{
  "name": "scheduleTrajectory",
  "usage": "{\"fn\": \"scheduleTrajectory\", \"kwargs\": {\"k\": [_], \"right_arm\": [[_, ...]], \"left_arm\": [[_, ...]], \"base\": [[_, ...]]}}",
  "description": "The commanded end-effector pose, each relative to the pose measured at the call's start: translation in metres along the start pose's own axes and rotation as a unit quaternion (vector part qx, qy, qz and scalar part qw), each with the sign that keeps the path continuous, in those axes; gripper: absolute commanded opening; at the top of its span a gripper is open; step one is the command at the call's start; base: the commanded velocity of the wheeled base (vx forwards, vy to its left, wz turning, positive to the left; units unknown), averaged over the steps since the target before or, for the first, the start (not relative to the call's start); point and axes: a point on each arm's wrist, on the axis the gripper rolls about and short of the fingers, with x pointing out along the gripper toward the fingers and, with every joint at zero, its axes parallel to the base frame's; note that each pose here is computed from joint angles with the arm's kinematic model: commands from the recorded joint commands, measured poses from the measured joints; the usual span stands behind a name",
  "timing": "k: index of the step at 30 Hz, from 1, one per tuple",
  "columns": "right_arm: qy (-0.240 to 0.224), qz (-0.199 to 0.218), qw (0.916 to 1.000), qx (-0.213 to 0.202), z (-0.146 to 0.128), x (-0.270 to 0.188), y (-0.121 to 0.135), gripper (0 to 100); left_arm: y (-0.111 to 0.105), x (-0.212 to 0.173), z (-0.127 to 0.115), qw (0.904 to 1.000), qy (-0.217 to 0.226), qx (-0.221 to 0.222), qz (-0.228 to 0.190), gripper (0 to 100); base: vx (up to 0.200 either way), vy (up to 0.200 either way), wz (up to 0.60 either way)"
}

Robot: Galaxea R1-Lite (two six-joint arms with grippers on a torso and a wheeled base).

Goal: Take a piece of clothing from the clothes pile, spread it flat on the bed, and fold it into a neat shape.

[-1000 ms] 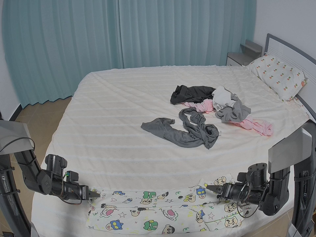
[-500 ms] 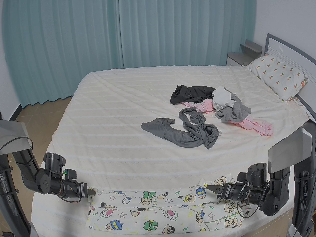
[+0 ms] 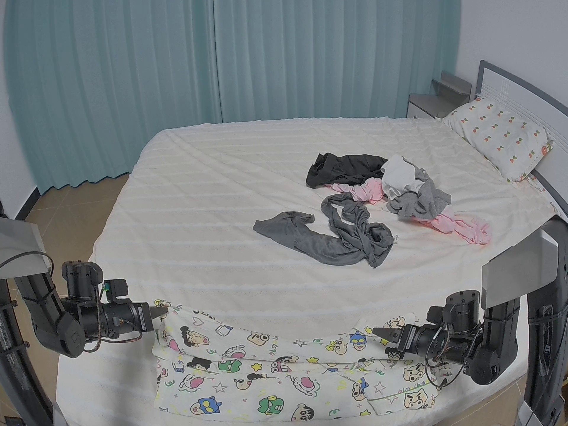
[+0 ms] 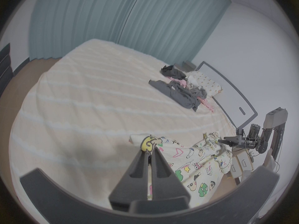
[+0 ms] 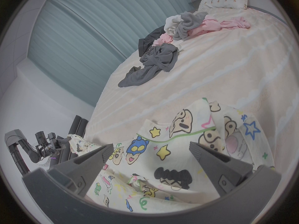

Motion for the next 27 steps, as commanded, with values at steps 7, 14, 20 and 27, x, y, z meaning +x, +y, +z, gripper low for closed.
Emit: {"fn": "scheduleTrajectory", "kwargs": {"k": [7, 14, 20, 27], "right_arm": [[0.000, 0.005, 1.0000, 0.003, 0.001, 0.002, -0.003, 100], [0.002, 0.006, 1.0000, 0.003, 0.001, 0.001, -0.002, 100], [0.002, 0.007, 1.0000, 0.003, 0.001, 0.000, -0.001, 100], [0.000, 0.010, 1.0000, 0.003, 0.002, -0.002, 0.000, 100]], "left_arm": [[0.005, 0.004, -0.010, 0.9998, -0.010, 0.007, -0.016, 0], [0.016, -0.022, -0.038, 0.9991, -0.021, -0.002, -0.036, 0], [0.035, -0.037, -0.061, 0.9994, 0.008, 0.028, -0.018, 0], [0.043, -0.032, -0.086, 0.9966, 0.056, 0.058, -0.020, 0]], "base": [[0.000, 0.000, 0.00], [0.000, 0.000, 0.00], [0.000, 0.000, 0.00], [0.000, 0.000, 0.00]]}}
